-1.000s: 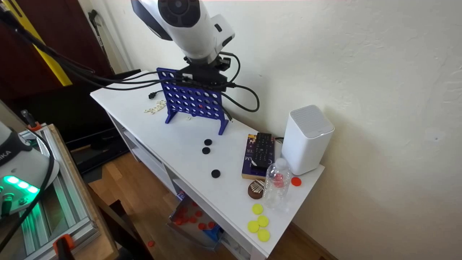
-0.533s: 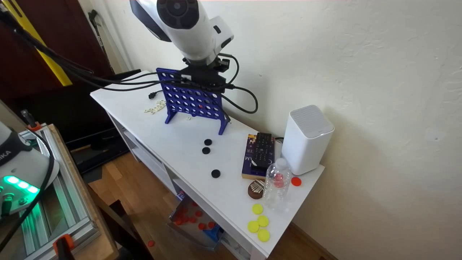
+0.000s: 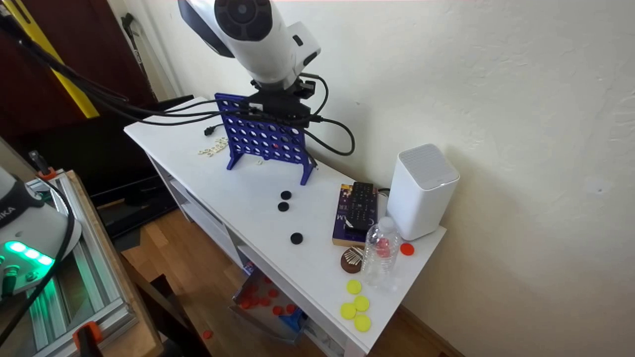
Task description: Put one black chip on top of the blue gameboard.
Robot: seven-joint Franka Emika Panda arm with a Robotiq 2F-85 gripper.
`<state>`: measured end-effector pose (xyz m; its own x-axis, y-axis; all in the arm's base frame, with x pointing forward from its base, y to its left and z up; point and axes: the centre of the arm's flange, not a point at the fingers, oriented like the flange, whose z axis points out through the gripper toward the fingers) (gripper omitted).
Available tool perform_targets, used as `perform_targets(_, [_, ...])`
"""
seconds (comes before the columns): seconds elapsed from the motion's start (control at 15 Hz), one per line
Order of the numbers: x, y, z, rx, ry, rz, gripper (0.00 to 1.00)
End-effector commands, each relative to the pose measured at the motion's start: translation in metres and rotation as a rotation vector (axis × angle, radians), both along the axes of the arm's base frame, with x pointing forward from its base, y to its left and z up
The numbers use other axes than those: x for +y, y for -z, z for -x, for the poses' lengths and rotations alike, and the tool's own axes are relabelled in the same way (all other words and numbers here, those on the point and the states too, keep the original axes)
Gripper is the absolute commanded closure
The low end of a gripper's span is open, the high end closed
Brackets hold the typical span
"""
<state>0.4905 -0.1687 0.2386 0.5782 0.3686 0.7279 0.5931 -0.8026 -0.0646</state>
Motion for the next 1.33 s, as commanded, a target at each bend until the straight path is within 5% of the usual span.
perform_targets(0.0, [0.007,0.017,0.018,-0.030,0.003,0.015,0.90])
perform_targets(0.87, [-0.001,0.028,0.039,-0.079,0.003,0.000,0.90])
perform_targets(0.93, [-0.001,0.028,0.039,-0.077,0.006,0.000,0.56])
perform_targets(1.0, [0.000,0.027,0.039,-0.077,0.007,-0.001,0.38])
perform_targets(1.27, [0.001,0.026,0.039,-0.075,0.005,-0.005,0.11])
